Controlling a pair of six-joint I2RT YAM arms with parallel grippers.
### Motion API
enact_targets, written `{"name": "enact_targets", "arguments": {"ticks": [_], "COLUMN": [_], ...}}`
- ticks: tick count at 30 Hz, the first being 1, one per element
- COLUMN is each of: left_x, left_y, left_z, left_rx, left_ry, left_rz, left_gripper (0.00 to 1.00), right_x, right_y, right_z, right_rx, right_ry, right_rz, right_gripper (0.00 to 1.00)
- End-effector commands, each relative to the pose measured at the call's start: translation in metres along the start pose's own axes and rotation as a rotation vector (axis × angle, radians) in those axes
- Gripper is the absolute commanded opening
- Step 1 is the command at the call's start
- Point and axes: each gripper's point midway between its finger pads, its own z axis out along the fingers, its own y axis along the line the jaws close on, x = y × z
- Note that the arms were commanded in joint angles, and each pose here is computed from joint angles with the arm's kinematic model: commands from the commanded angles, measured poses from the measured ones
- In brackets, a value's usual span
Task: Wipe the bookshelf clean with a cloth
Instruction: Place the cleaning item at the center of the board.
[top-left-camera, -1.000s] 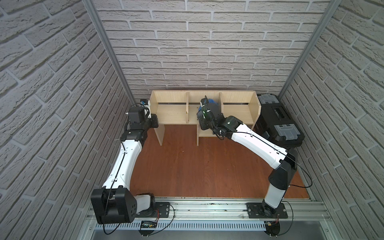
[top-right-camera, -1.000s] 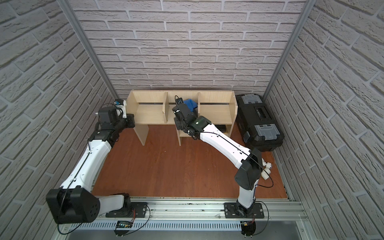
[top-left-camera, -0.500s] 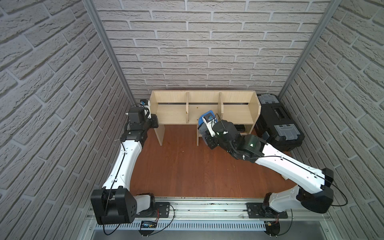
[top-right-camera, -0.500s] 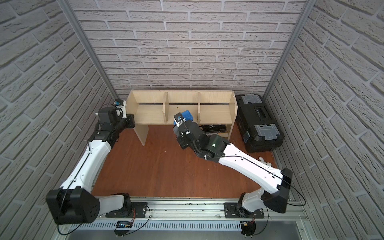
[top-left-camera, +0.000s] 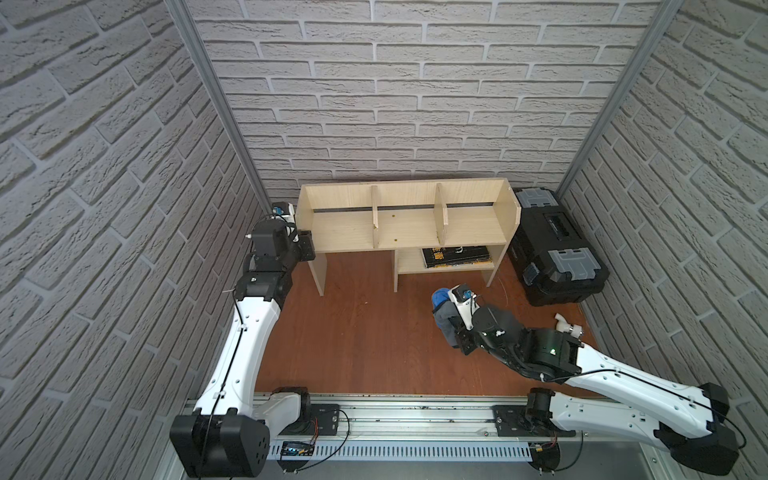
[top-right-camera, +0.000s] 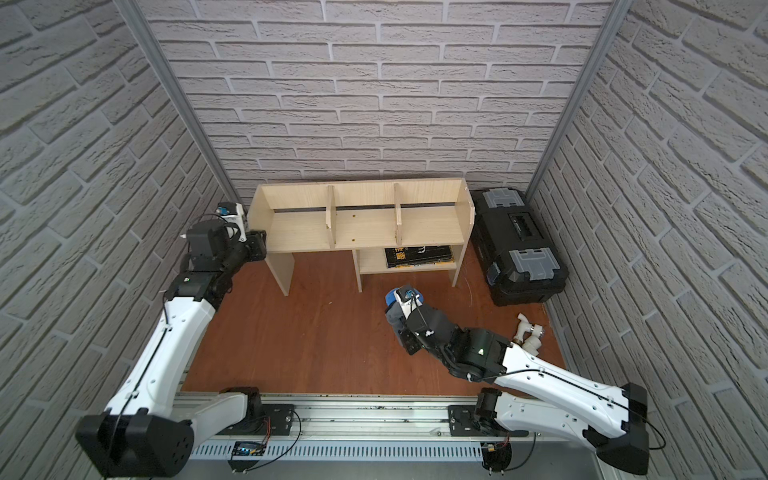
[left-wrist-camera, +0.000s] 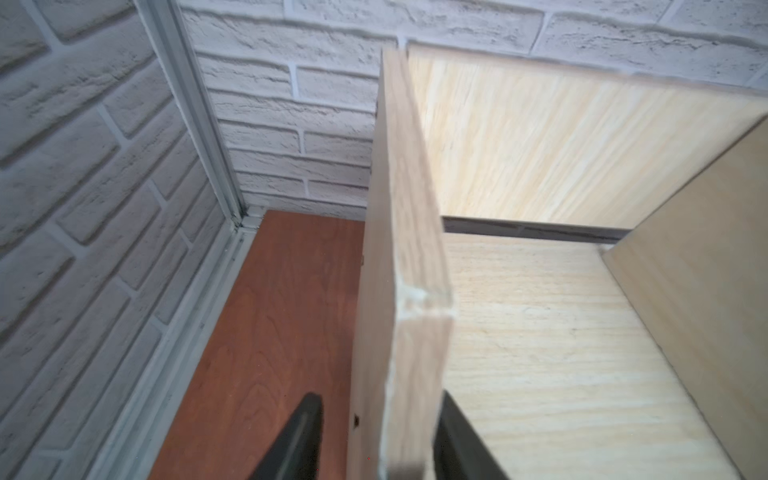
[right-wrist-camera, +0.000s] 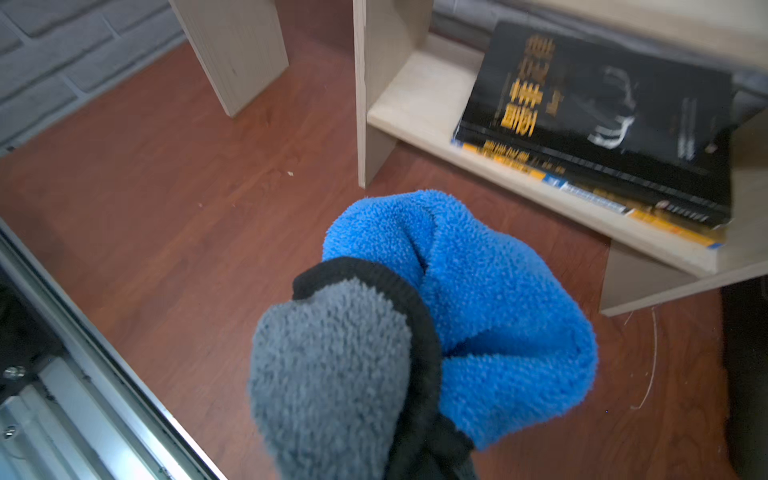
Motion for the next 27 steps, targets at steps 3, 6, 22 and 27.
{"name": "enact_targets", "arguments": {"ticks": [3, 6, 22, 27], "left_x": [-0.024, -0.014, 0.092, 0.117], "left_y": [-0.006, -0.005, 0.014, 0.052], "left_z": [-0.048, -0.069, -0.02, 0.024], "left_rx": [-0.015, -0.016, -0.092, -0.303], "left_ry": [-0.085, -0.08, -0.012, -0.053], "left_rz": [-0.007, -0.01, -0.063, 0.117], "left_gripper": [0.63, 0.98, 0.98, 0.98], "right_x": [0.003, 0.012, -0.036, -0.011], "right_y": [0.01, 0.012, -0.116, -0.17], "right_z": [0.037, 0.061, -0.063, -0.095], "right_rx": [0.001, 0.032, 0.545, 0.921], "right_ry": [-0.009, 0.05, -0.221, -0.43], "right_rz": [0.13, 0.145, 0.241, 0.137], "right_gripper": [0.03, 0.21, 0.99, 0.99]}}
